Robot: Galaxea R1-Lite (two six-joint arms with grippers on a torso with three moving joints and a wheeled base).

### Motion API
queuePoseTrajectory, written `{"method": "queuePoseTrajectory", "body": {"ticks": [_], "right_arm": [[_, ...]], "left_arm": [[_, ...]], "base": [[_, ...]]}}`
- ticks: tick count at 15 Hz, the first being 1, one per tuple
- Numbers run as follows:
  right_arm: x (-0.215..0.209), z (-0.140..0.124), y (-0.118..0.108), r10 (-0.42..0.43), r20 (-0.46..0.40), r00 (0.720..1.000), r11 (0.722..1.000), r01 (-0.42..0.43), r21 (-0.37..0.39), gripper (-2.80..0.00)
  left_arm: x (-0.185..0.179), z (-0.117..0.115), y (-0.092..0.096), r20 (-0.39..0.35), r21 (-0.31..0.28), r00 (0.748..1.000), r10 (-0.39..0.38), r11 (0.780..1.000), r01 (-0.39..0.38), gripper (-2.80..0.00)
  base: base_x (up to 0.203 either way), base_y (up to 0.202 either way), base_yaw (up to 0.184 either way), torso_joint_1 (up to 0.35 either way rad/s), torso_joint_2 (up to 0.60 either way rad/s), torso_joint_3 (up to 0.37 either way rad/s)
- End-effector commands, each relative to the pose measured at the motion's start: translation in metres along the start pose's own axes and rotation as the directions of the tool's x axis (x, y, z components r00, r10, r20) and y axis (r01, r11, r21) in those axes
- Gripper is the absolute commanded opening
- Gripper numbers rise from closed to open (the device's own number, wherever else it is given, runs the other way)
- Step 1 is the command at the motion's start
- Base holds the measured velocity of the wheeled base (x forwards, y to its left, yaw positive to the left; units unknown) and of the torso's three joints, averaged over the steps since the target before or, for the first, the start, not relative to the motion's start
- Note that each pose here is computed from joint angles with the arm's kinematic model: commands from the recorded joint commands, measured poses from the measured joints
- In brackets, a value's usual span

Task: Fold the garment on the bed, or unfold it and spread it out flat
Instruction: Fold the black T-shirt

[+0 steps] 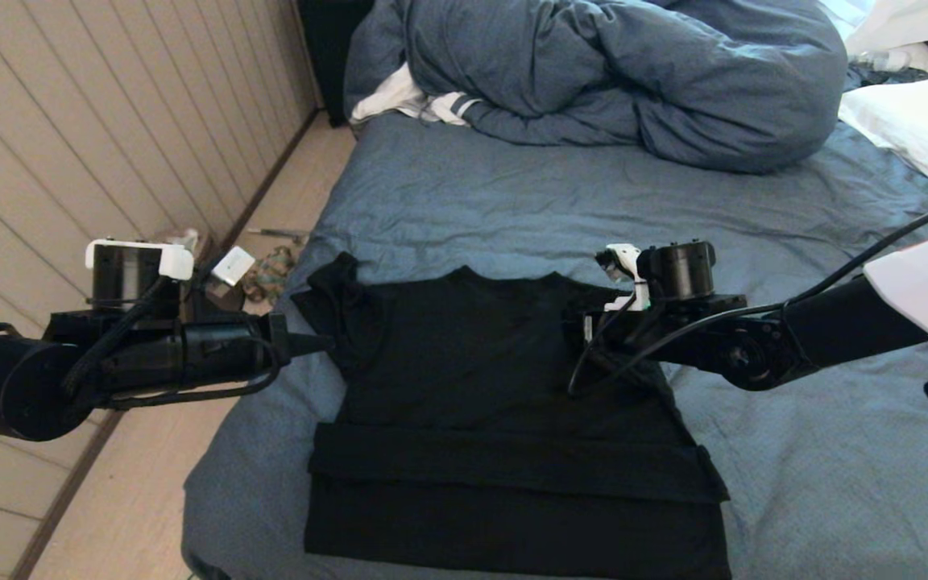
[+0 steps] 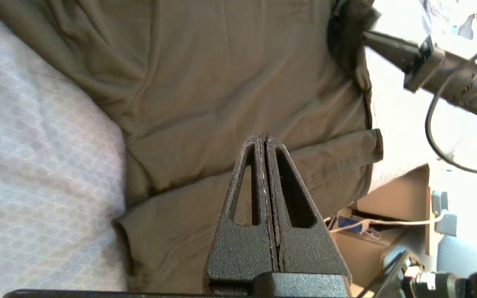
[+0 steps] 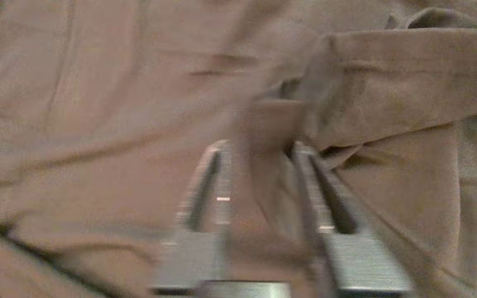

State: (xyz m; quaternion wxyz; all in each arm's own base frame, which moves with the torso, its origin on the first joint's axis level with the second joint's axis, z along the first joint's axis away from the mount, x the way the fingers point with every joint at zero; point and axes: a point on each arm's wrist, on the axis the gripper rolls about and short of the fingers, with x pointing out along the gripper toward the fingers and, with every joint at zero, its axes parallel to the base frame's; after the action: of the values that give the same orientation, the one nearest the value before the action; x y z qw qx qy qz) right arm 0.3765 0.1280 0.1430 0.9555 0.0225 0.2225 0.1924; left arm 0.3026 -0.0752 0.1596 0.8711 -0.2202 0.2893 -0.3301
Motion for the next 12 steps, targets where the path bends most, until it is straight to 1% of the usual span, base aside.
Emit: {"method": "queuePoseTrajectory", "body": {"ticks": [1, 4, 7, 9, 11, 12], "right_arm": [[-0.005, 0.003, 0.001, 0.006, 0.011, 1.0, 1.0, -0.006, -0.003, 0.0], [-0.02, 0.011, 0.004, 0.015, 0.035, 0.999, 1.0, -0.015, -0.006, 0.0], [-0.027, 0.005, 0.007, 0.022, 0.02, 1.0, 1.0, -0.022, -0.008, 0.0], [-0.034, 0.007, 0.01, 0.029, 0.031, 0.999, 1.0, -0.028, -0.01, 0.0], [-0.041, 0.02, 0.012, 0.042, 0.072, 0.997, 0.999, -0.042, -0.001, 0.0], [-0.041, 0.028, 0.011, 0.038, 0.099, 0.994, 0.999, -0.04, 0.019, 0.0]], "left_arm": [[-0.001, 0.001, -0.002, 0.004, 0.002, 1.0, -0.006, 1.0, 0.006, -2.8], [-0.004, 0.001, -0.004, 0.01, 0.007, 1.0, -0.009, 1.0, 0.009, -2.8], [-0.006, 0.0, -0.005, 0.01, 0.006, 1.0, -0.009, 1.0, 0.009, -2.8], [-0.007, 0.0, -0.006, 0.014, 0.009, 1.0, -0.011, 1.0, 0.011, -2.8], [-0.011, 0.0, -0.008, 0.019, 0.012, 1.0, -0.012, 1.0, 0.012, -2.8], [-0.013, 0.0, -0.01, 0.023, 0.015, 1.0, -0.013, 1.0, 0.013, -2.8]], "base": [[0.0, 0.0, 0.0, 0.0, 0.0, 0.0], [0.0, 0.0, 0.0, 0.0, 0.0, 0.0], [0.0, 0.0, 0.0, 0.0, 0.0, 0.0], [0.0, 0.0, 0.0, 0.0, 0.0, 0.0], [0.0, 0.0, 0.0, 0.0, 0.0, 0.0], [0.0, 0.0, 0.0, 0.0, 0.0, 0.0]]}}
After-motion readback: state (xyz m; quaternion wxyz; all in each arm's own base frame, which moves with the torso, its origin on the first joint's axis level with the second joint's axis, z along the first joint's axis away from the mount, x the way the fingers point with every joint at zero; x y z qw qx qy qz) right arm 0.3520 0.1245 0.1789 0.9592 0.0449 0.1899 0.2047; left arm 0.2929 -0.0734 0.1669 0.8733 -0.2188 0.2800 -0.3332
